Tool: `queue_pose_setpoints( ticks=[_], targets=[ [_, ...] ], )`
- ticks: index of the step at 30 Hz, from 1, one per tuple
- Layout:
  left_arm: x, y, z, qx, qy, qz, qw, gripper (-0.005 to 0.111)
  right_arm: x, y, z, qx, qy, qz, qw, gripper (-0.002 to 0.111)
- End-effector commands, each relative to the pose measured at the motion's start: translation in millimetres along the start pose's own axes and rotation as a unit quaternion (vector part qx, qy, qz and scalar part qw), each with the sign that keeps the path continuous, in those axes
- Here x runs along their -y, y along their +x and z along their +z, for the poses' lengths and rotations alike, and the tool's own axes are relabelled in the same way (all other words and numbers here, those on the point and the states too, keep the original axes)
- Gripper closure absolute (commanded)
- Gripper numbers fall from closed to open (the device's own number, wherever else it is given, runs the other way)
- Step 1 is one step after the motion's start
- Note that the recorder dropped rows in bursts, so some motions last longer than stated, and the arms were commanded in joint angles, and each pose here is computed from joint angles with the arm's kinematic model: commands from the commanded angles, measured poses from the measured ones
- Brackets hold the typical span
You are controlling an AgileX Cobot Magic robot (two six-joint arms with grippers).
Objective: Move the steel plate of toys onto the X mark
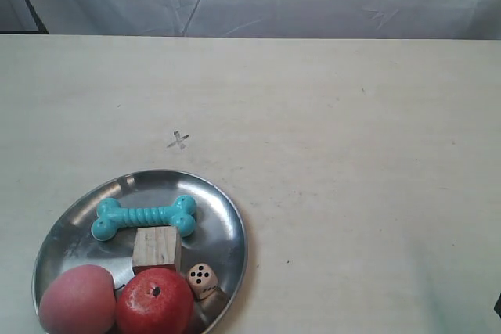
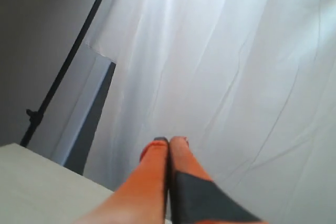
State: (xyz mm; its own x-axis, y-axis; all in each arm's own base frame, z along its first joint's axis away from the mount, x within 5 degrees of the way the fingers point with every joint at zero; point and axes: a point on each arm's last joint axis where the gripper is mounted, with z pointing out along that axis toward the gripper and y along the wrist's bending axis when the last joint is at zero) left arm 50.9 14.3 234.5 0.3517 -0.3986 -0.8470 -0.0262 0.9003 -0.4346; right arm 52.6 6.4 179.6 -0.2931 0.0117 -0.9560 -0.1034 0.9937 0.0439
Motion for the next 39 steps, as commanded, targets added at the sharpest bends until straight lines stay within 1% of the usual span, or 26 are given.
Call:
queue_pose_setpoints(
  ticks=[1,2,4,5,8,10,13,15,16,18,20,22,24,26,27,29,31,32,33,35,36,37,38,39],
  targets=[
    [-5.1,2.3,-0.7,-0.003,-0.026,-0.124,0.992,0.106,1.1,-5.6,-0.4,0.035,0.007,-0.015,0.999,0.108],
    [-5.2,2.8,-0.8,-0.006,-0.027,-0.131,0.991,0.106,0.6,-12.0,-1.1,0.070,0.005,-0.013,0.997,0.108],
    [-4.7,4.8,-0.8,-0.017,-0.026,-0.139,0.990,0.106,-0.8,-31.9,-6.2,0.181,-0.021,0.097,0.978,0.108],
    [-4.3,6.2,-0.8,-0.025,-0.025,-0.146,0.989,0.106,1.4,-41.6,-10.7,0.239,-0.027,0.143,0.960,0.108],
    [-0.8,2.5,-0.2,-0.028,-0.017,-0.142,0.989,0.106,7.2,-54.7,-19.4,0.325,-0.023,0.190,0.926,0.108],
    [4.9,-6.8,0.7,-0.019,-0.003,-0.120,0.993,0.106,10.9,-57.9,-22.5,0.350,-0.020,0.228,0.909,0.108],
    [13.3,-22.2,1.5,0.003,0.017,-0.085,0.996,0.106,15.0,-55.8,-21.5,0.341,-0.030,0.323,0.882,0.108],
    [18.0,-30.4,5.4,0.003,0.019,-0.087,0.996,0.106,16.2,-56.6,-22.1,0.341,-0.029,0.339,0.876,0.108],
    [19.9,-32.4,9.4,-0.007,0.016,-0.087,0.996,0.107,15.5,-59.4,-22.2,0.336,-0.028,0.335,0.880,0.109],
    [25.8,-38.9,22.1,-0.031,0.008,-0.082,0.996,0.107,11.6,-70.2,-19.7,0.300,-0.027,0.314,0.900,0.109],
    [34.4,-49.7,40.0,-0.048,0.006,-0.053,0.997,0.107,8.5,-93.8,-16.1,0.273,-0.011,0.256,0.927,0.109],
    [45.3,-59.5,67.5,-0.079,0.009,0.026,0.997,0.107,7.6,-127.1,-9.3,0.262,0.010,0.201,0.944,0.109],
    [54.6,-62.9,98.9,-0.129,0.012,0.091,0.987,0.107,6.3,-162.8,12.2,0.229,0.030,0.150,0.961,0.109],
    [60.6,-59.0,134.6,-0.197,0.011,0.143,0.970,0.107,2.6,-191.1,47.9,0.172,0.034,0.093,0.980,0.109],
    [62.1,-53.8,154.5,-0.243,0.007,0.167,0.956,0.107,-0.6,-204.6,68.5,0.141,0.026,0.068,0.987,0.109],
    [60.3,-37.8,191.6,-0.335,-0.006,0.204,0.920,0.107,-6.3,-220.0,111.7,0.070,-0.006,0.045,0.997,0.109],
    [53.1,-13.6,218.7,-0.437,-0.026,0.216,0.873,0.107,-8.3,-230.3,155.7,0.005,-0.037,0.035,0.999,0.109],
    [49.0,-2.3,224.9,-0.483,-0.034,0.217,0.847,0.107,-8.3,-228.7,180.4,-0.033,-0.052,0.030,0.998,0.109],
    [44.1,11.1,231.4,-0.531,-0.041,0.219,0.818,0.107,-7.0,-224.2,204.2,-0.069,-0.062,0.025,0.995,0.109],
    [33.6,36.9,236.8,-0.607,-0.056,0.212,0.764,0.107,-1.9,-205.5,247.5,-0.142,-0.071,0.042,0.986,0.109],
    [28.9,48.4,236.9,-0.635,-0.060,0.208,0.742,0.107,1.7,-194.6,266.1,-0.179,-0.072,0.054,0.980,0.109],
    [25.8,56.2,236.1,-0.653,-0.060,0.206,0.726,0.107,5.8,-185.0,279.3,-0.211,-0.068,0.057,0.973,0.109],
    [22.0,64.1,235.1,-0.672,-0.064,0.204,0.709,0.107,9.9,-172.3,293.4,-0.254,-0.064,0.075,0.962,0.109],
    [19.5,69.8,234.3,-0.685,-0.067,0.201,0.698,0.107,13.8,-160.0,304.4,-0.296,-0.057,0.104,0.948,0.109]
  ],
)
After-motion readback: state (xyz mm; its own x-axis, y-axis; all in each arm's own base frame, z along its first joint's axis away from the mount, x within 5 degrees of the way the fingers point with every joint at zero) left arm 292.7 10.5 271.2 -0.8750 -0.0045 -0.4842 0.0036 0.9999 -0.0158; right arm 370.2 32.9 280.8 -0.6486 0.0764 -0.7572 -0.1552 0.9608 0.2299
